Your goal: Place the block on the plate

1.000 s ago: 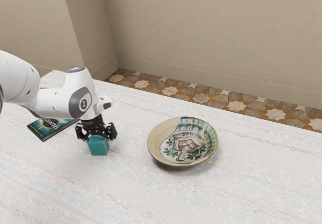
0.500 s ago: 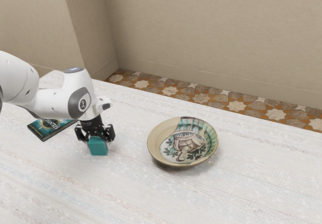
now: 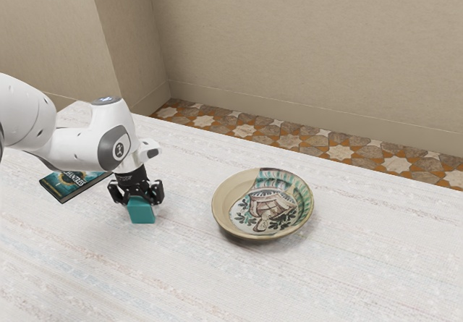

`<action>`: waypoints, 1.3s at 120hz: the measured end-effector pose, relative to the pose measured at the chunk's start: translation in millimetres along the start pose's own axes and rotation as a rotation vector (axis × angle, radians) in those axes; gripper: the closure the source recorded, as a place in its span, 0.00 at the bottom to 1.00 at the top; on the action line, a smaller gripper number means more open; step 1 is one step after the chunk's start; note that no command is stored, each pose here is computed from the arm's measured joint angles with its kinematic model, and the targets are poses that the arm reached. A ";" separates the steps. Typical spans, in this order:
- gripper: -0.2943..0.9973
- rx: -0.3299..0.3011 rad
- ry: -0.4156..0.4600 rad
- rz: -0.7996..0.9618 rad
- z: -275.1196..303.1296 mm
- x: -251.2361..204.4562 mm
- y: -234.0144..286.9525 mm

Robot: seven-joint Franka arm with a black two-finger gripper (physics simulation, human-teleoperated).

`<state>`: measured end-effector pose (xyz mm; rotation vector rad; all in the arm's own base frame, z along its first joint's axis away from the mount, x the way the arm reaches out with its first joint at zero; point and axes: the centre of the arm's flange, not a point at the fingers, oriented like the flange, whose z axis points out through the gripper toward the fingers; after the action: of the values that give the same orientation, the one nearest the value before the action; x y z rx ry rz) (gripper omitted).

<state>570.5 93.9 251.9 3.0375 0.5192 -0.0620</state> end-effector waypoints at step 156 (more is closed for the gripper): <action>0.46 -0.051 0.066 0.128 -95.0 2.8 75.0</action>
<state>601.0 30.4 350.4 3.0233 0.3236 0.0566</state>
